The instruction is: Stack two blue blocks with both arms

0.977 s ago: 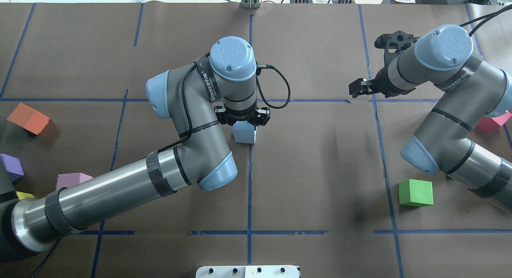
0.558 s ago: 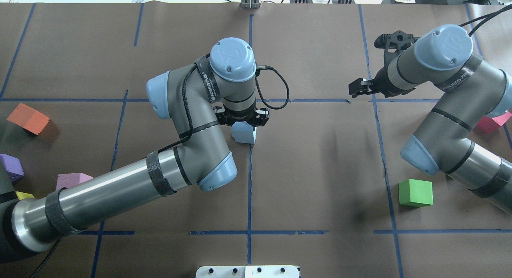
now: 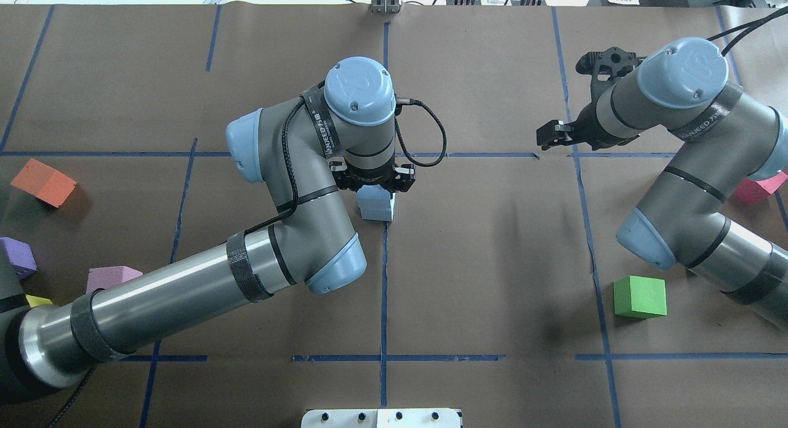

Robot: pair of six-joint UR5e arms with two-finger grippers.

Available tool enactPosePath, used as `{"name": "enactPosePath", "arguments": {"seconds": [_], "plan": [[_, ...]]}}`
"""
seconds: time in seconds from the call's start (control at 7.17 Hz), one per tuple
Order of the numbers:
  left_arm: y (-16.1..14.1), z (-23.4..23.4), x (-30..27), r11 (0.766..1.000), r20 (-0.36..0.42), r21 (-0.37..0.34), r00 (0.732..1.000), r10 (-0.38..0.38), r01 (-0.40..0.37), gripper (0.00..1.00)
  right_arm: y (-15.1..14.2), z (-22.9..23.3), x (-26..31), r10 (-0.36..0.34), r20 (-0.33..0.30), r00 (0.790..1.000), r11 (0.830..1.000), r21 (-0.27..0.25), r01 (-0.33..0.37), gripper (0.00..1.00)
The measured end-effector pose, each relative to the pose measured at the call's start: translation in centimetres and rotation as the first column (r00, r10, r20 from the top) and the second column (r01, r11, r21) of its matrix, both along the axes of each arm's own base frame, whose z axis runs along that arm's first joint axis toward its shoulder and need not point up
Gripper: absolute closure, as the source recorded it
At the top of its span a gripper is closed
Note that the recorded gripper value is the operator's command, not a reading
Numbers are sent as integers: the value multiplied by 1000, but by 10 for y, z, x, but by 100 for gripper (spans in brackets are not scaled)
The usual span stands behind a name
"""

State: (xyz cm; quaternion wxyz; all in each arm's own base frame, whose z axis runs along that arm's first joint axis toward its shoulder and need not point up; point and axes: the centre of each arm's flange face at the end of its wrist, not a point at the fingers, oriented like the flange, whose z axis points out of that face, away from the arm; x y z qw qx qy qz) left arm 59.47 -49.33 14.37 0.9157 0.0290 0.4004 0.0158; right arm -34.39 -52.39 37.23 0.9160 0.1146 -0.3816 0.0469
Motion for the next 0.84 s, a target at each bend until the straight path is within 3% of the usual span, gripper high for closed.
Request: {"name": "enactPosePath", "arguments": {"seconds": [0.28,0.56,0.84], "plan": [[2,0,2,1000,5,18,1000,8,-8,52,0,0,0,0,0,1000,1000,0,0,0],[7,2,6,999,7,30,1000,26,-26,6,1,0,0,0,1,1000,1000,0,0,0],[8,3,7,998,10,47,999,45,-46,0,0,-1,0,0,2,1000,1000,1,0,0]]}}
